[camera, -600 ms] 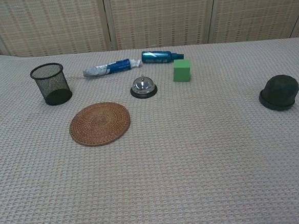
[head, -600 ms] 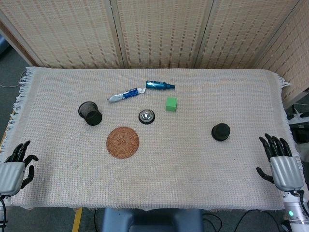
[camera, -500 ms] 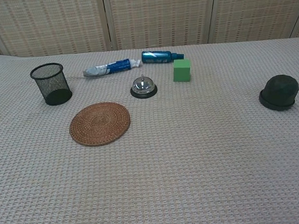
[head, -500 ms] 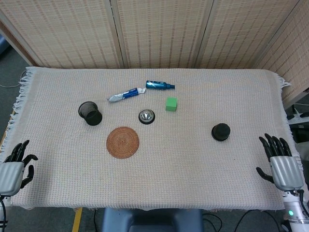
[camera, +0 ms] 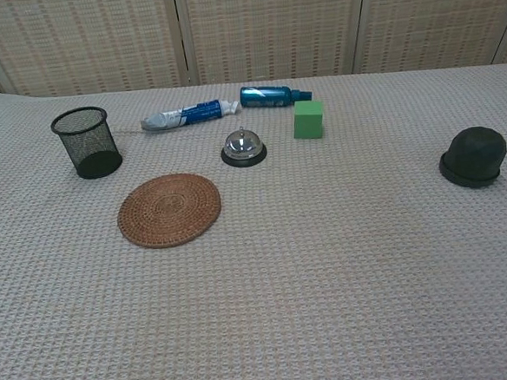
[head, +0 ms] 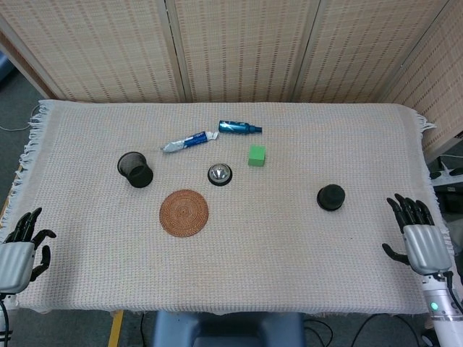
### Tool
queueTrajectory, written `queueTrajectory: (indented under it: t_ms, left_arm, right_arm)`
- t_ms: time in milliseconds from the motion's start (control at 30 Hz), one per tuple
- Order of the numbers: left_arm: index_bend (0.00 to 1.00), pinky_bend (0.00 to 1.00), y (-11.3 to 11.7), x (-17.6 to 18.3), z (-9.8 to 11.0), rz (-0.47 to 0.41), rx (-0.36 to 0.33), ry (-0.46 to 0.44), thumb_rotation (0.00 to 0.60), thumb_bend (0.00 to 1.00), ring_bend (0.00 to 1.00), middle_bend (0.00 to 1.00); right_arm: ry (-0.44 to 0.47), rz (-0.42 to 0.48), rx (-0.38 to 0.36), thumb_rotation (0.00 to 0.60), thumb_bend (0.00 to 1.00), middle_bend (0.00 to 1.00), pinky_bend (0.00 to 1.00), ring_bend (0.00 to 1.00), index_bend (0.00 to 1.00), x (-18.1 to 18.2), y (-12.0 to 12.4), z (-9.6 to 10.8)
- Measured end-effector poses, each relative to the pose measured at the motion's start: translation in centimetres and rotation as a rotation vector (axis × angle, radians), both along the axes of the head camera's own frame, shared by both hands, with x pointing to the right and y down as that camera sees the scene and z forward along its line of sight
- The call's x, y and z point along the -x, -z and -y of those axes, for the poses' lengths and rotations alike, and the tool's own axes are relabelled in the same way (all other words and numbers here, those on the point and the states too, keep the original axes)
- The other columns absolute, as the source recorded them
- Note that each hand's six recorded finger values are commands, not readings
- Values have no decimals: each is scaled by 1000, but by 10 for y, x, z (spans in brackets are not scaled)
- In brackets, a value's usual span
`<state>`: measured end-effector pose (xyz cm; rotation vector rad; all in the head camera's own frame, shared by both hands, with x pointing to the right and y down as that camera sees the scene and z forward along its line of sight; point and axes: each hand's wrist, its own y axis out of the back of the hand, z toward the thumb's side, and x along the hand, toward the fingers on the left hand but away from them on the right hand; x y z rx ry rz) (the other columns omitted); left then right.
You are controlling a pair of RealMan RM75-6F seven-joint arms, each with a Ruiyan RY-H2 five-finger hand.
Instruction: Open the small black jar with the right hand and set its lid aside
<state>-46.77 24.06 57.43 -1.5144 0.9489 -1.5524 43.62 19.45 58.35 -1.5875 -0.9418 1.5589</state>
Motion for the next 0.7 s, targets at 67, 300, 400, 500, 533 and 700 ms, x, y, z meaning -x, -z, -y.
queueTrajectory:
  t_ms: [67, 300, 400, 500, 533, 700]
  left_arm:
    - [393, 320, 1, 0, 0, -3, -1, 1, 600, 626, 1, 0]
    - [393, 321, 3, -1, -1, -12, -7, 6, 600, 627, 1, 0]
    - [393, 322, 2, -1, -2, -12, 2, 6, 600, 626, 1, 0]
    - [396, 321, 2, -1, -2, -12, 6, 8, 600, 626, 1, 0]
    - [397, 322, 2, -2, -2, -13, 7, 8, 600, 626, 1, 0]
    - [400, 322, 2, -2, -2, -11, 10, 6, 600, 626, 1, 0]
  right_arm:
    - [-10, 16, 28, 600, 146, 0, 0, 0, 0, -2, -8, 6]
    - [-12, 64, 139, 600, 145, 0, 0, 0, 0, 4, -36, 31]
    - [-18, 80, 170, 600, 146, 0, 0, 0, 0, 10, -46, 47]
    - [-39, 88, 188, 600, 145, 0, 0, 0, 0, 12, -55, 61]
    - [-50, 93, 199, 600, 145, 0, 0, 0, 0, 13, -59, 65]
    - [-83, 121, 270, 600, 145, 0, 4, 0, 0, 20, -77, 75]
